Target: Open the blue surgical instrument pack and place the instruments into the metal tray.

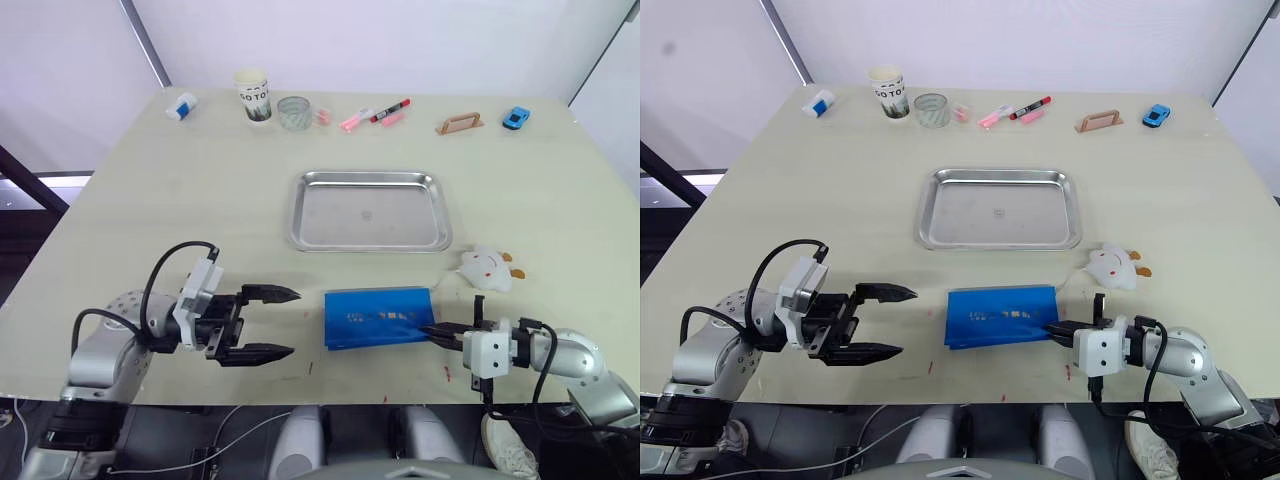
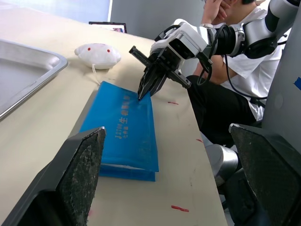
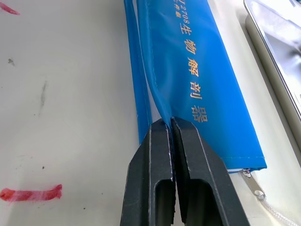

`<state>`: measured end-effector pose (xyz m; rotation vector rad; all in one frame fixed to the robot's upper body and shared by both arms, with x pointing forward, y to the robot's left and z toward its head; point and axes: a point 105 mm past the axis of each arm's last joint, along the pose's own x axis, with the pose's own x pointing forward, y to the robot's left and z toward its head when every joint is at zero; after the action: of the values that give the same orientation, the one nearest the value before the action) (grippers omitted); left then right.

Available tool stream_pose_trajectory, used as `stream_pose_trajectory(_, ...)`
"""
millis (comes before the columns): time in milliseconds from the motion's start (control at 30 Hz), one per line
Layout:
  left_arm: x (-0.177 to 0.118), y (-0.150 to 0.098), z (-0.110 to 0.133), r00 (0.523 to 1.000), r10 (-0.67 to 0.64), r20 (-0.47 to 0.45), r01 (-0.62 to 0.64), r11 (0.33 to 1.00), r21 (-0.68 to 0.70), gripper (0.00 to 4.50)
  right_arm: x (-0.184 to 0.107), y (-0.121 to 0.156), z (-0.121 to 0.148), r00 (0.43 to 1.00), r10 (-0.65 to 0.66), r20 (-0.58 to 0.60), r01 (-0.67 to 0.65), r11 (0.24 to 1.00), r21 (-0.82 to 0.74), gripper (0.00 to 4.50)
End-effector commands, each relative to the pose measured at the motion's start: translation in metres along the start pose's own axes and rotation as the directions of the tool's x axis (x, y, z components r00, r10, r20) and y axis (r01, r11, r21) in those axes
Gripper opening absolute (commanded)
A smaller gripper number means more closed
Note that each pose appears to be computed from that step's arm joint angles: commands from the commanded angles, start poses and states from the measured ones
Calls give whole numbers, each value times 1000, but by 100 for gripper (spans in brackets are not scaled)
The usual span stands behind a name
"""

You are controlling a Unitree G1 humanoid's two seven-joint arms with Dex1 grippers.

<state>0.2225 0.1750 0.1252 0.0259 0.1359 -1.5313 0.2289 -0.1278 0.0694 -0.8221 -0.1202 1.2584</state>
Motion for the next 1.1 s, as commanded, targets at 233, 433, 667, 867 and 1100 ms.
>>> stream_pose_trajectory(233, -3, 12, 16, 990, 121, 73, -122, 993, 4, 450, -21, -41, 46, 993, -29, 118, -4, 963, 269, 4)
stream_pose_trajectory(433, 3, 19, 26, 984, 144, 107, -145, 989, 7, 450, -26, -53, 51, 988, 49, 149, -110, 893, 436, 4)
stream_pose_trajectory(667, 5, 24, 28, 985, 129, 113, -133, 991, 31, 450, -23, -56, 38, 969, 195, 151, -245, 830, 501, 4)
stream_pose_trajectory(867, 5, 28, 19, 993, 110, 46, -114, 991, 70, 450, -10, -75, 20, 957, 289, 35, -267, 819, 508, 4)
stream_pose_trajectory(1100, 17, 38, 11, 995, 98, -22, -94, 983, 155, 450, -4, -86, 26, 929, 369, 26, -333, 803, 495, 4)
